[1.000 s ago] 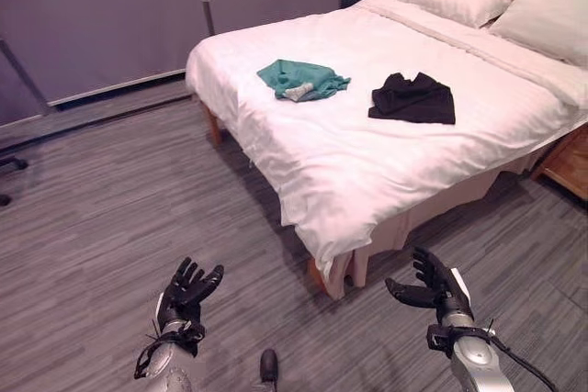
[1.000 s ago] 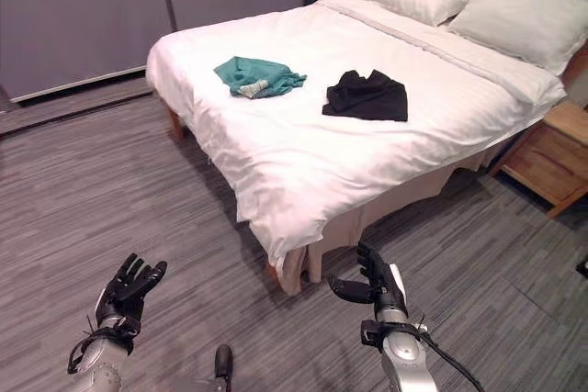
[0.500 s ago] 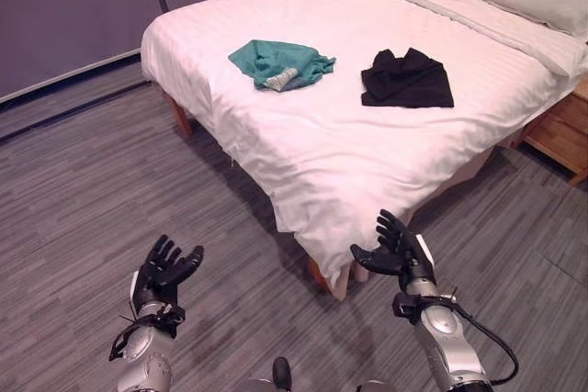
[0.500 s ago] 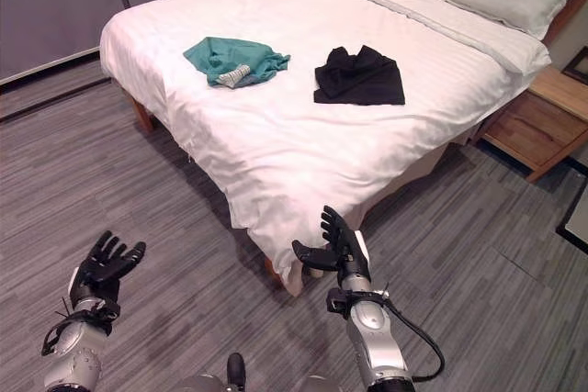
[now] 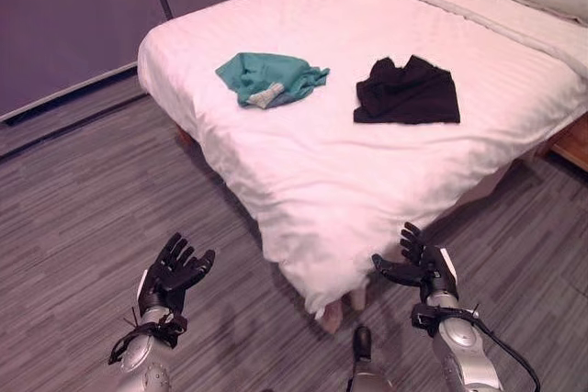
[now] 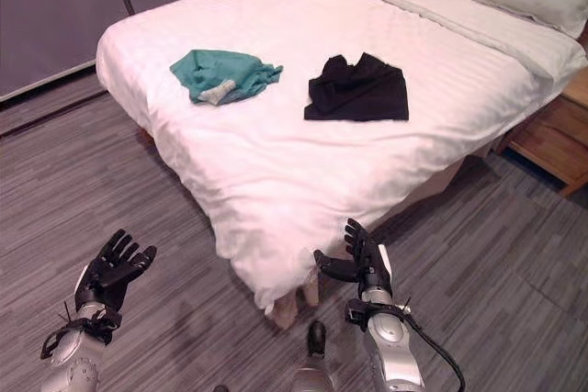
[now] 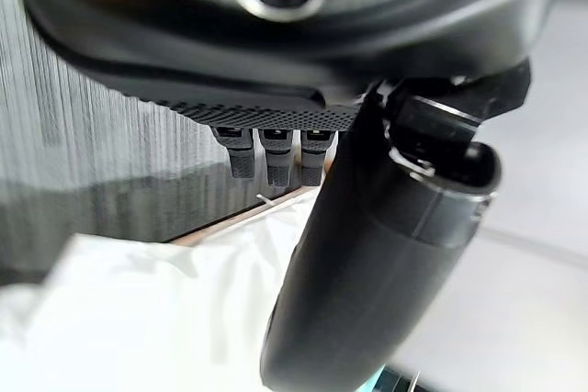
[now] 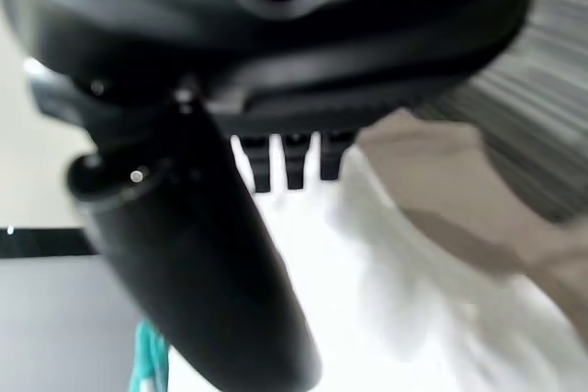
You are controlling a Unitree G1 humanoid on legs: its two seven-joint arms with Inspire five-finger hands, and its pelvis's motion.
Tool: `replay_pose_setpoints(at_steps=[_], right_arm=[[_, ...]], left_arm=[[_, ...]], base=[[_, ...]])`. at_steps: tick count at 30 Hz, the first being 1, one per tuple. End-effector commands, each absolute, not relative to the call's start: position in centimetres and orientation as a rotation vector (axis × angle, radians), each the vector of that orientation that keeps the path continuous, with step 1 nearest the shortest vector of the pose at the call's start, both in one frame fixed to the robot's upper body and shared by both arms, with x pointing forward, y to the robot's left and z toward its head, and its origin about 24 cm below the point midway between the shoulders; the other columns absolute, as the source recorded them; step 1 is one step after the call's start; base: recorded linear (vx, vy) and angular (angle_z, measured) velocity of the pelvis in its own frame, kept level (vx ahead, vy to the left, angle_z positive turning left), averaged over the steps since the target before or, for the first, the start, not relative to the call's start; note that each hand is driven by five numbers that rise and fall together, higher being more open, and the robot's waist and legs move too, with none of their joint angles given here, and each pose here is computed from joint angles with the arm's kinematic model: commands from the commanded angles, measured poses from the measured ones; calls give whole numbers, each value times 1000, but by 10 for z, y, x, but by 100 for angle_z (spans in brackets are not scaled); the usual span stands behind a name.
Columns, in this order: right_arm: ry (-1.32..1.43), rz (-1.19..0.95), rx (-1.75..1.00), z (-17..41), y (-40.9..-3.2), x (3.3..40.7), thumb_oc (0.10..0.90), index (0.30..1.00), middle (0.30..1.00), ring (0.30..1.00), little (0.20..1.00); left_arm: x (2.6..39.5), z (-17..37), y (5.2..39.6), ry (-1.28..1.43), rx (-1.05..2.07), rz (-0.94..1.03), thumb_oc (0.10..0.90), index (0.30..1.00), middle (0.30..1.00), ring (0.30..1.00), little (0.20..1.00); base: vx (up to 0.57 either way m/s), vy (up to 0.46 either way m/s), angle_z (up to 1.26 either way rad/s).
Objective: Pick up bed clothes into laundry basket.
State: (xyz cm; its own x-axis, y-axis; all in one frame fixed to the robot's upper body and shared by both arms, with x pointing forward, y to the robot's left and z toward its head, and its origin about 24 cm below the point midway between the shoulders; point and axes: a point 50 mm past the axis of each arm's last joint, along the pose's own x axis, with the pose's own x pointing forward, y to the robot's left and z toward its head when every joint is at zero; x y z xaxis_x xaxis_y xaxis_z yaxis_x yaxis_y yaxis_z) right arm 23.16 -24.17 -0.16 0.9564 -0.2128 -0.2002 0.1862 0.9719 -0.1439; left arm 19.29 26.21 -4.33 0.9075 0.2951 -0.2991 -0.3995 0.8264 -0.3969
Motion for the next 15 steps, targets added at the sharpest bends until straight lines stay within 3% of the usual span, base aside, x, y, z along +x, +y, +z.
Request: replay_pose_setpoints(at_steps=[1,7,15], right_arm=[[-101,-199,-187,61,-244,256,800,900,900,900,900],[-184,-260,-219,85,-257,264,800,900,900,900,900],[-149,-283,-241,77,-261,257,800,900,900,900,900]], left_arm=[[220,20,295,-64,-349,361,800,900,900,900,900],[222,7,297,-50,-479,487,800,900,900,900,900],[231,1,289,-14,-474,463,800,900,900,900,900]], base=[[301,-557,19],[199,-427,19],[215,35,-10]])
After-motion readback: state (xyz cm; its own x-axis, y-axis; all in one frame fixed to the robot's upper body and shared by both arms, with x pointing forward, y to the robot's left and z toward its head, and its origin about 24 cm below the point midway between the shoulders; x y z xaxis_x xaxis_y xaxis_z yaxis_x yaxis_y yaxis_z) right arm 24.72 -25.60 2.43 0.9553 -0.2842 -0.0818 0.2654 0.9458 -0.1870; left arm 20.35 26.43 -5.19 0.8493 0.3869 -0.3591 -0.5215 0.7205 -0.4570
